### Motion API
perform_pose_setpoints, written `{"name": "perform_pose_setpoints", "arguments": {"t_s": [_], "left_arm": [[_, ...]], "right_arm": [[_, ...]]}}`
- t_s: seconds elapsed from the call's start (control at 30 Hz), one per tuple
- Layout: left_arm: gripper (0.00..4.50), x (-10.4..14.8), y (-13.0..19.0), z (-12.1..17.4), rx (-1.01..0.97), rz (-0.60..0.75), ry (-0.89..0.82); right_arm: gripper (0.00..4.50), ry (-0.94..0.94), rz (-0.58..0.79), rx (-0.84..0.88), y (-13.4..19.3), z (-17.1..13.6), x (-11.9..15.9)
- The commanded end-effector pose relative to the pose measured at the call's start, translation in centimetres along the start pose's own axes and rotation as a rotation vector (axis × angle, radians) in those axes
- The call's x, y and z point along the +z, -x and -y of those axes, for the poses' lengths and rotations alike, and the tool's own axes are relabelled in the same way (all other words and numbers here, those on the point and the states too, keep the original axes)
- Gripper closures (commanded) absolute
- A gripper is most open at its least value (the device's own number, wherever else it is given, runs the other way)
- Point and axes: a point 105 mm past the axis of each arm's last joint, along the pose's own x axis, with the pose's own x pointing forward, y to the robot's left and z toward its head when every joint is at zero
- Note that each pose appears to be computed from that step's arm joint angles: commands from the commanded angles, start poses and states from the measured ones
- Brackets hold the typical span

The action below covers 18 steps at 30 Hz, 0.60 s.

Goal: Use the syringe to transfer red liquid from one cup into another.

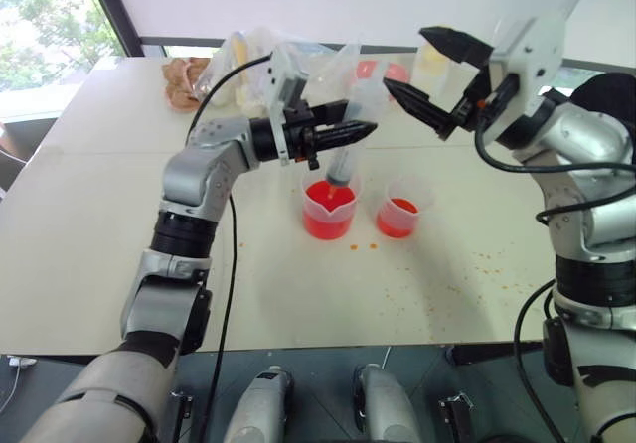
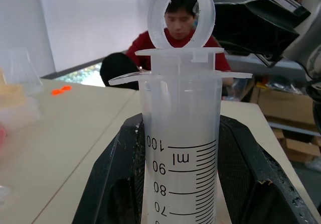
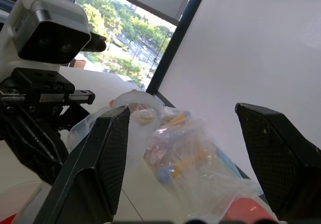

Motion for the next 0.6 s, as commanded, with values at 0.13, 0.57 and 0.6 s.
{"name": "perform_pose_setpoints", "arguments": {"t_s": [0.13,0.57,0.6], "left_arm": [[3.04,0.0,0.2,1.4,-0.051,-0.020,-0.047],[3.04,-2.7,0.3,0.2,0.027,-0.044,-0.012],[3.04,-2.9,0.3,0.2,0.031,-0.043,-0.011]], "right_arm": [[1.02,0.022,0.041,0.023,-0.7,-0.6,1.1],[4.45,-0.001,0.077,0.106,-0.9,-2.6,1.2],[4.45,-0.002,0.075,0.108,-0.9,-2.7,1.2]]}}
